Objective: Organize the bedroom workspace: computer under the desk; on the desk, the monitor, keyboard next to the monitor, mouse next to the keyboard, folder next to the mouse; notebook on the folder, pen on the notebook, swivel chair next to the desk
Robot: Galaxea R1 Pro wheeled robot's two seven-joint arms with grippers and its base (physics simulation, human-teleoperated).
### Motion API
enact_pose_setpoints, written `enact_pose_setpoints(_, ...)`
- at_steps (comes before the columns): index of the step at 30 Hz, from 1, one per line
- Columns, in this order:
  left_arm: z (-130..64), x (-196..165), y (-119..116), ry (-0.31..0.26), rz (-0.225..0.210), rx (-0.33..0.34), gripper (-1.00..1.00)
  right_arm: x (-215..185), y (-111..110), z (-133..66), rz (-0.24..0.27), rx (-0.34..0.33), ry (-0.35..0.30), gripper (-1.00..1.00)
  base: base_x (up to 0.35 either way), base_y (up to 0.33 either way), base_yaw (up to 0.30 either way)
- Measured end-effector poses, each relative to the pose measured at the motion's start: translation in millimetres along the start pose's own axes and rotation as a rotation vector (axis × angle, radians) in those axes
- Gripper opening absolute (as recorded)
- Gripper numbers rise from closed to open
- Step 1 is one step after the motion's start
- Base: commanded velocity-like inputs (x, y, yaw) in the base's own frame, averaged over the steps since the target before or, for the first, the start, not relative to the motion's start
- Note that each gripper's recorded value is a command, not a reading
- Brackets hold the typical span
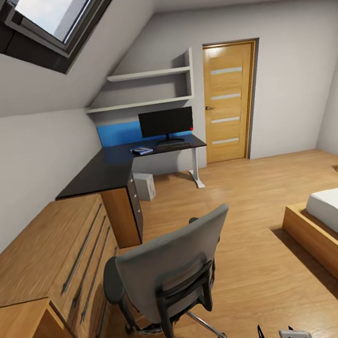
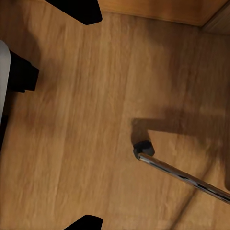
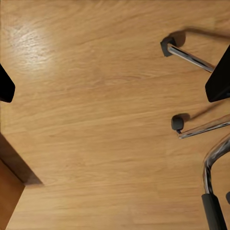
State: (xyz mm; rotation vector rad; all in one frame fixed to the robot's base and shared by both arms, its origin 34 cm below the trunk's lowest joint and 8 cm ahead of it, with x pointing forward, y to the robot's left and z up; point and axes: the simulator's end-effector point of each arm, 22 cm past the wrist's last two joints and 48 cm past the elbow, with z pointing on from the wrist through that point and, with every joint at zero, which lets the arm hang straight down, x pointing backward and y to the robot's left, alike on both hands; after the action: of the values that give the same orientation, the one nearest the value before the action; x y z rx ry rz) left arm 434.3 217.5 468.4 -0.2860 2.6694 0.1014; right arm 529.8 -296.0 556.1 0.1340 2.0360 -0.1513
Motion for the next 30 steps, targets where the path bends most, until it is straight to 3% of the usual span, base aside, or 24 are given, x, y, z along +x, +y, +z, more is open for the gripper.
enact_pose_setpoints(30,48.0,29.5,1.2,-0.001,-0.002,-0.002,1.00,52.4,3.8,20.1,-0.002,-0.005,-0.001,1.00,-0.050,0.000,0.000)
